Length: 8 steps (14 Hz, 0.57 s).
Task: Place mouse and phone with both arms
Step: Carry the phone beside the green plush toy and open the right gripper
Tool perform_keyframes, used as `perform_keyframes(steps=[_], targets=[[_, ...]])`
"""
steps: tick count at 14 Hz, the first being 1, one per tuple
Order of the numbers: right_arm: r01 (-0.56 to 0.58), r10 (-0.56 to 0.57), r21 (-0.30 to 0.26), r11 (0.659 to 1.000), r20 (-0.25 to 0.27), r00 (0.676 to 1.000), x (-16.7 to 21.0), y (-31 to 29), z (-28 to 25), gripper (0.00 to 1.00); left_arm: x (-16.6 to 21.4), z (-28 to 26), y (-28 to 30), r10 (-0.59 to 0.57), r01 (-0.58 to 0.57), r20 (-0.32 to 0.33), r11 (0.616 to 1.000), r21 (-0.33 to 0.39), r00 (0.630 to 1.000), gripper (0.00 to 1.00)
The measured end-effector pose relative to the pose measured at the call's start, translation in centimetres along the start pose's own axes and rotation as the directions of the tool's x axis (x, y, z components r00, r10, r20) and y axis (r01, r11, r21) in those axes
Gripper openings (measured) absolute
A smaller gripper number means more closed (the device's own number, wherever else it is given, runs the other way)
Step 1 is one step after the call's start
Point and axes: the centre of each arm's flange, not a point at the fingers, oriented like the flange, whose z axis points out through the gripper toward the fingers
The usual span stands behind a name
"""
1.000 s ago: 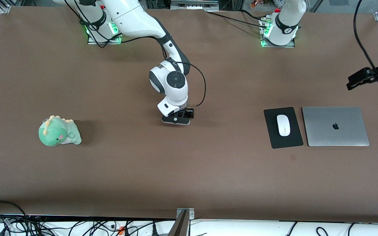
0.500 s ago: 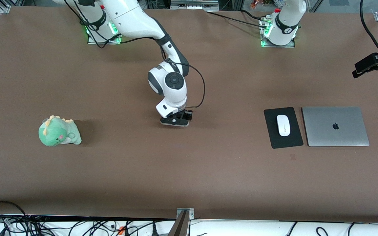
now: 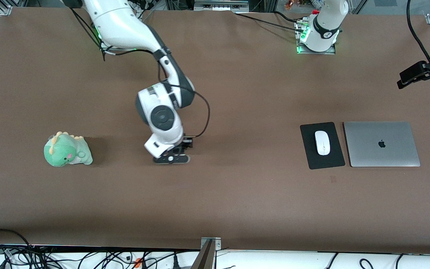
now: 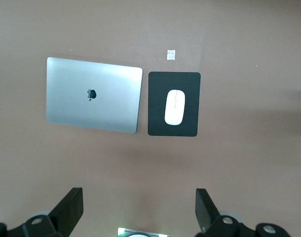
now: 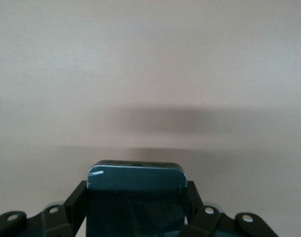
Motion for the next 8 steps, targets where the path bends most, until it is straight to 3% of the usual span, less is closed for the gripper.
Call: perform_keyframes(steps=[5,8], targets=[[-0.006,0.005,0.014,1.0,0.058,0.998,2.5,15.0,-0.1,0.8,-0.2,0.1,0.2,0.003,-0.003,0.002,1.0,0.002,1.0,1.0],[-0.038,0.039,0.031,0.999,-0.021,0.999,1.5,21.5,2.8,0.8,-0.2,0.1,0.4,0.007,-0.007,0.005,1.0,-0.009,1.0,1.0]])
